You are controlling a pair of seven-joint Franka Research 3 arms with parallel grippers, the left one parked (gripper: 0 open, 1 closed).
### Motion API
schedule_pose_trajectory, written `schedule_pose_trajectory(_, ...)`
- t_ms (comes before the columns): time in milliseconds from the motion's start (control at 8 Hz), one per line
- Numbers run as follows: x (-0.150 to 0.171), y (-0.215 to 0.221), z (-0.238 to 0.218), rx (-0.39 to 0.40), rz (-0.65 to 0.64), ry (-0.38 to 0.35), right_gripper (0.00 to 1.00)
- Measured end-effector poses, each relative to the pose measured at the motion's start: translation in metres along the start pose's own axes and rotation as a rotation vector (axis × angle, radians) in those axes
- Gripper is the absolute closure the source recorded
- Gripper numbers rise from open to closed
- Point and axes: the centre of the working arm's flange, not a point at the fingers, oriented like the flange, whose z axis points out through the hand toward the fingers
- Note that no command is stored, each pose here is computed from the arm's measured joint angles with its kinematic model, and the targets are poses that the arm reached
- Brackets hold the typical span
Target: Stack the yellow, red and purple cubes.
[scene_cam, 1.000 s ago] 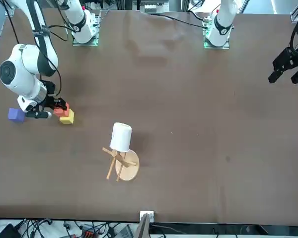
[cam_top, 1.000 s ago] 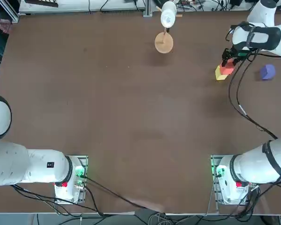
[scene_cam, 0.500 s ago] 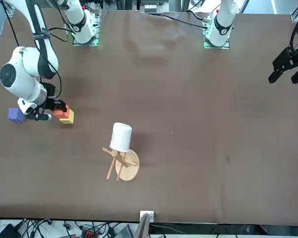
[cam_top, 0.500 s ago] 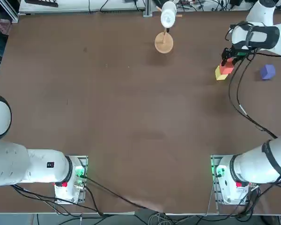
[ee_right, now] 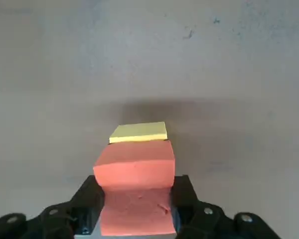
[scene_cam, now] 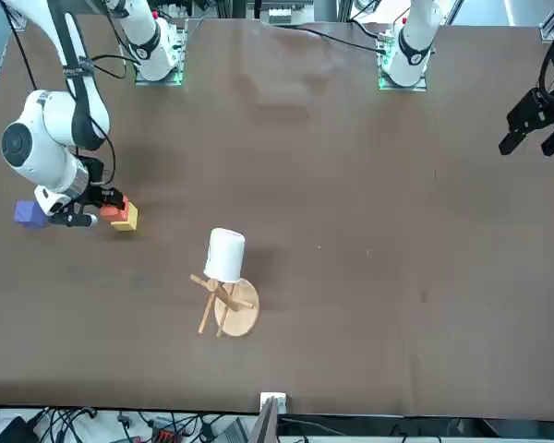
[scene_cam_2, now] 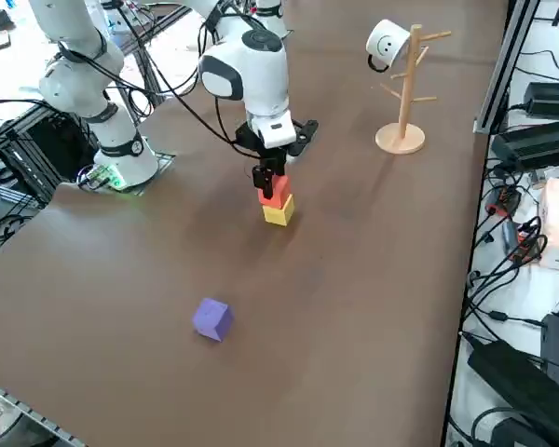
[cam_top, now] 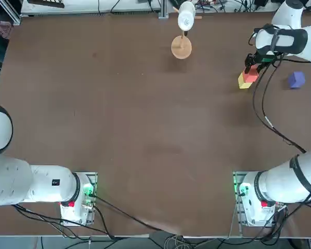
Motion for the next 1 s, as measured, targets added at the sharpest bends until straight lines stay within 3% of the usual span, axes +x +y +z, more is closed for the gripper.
schedule_pose_trajectory(500, 0.0029, -0.0008, 0.001, -0.001, -0.002, 0.001, 0.13)
schedule_pose_trajectory(1000, 0.0044, -0.0018, 0.0006, -0.001, -0.003, 0.003, 0.04)
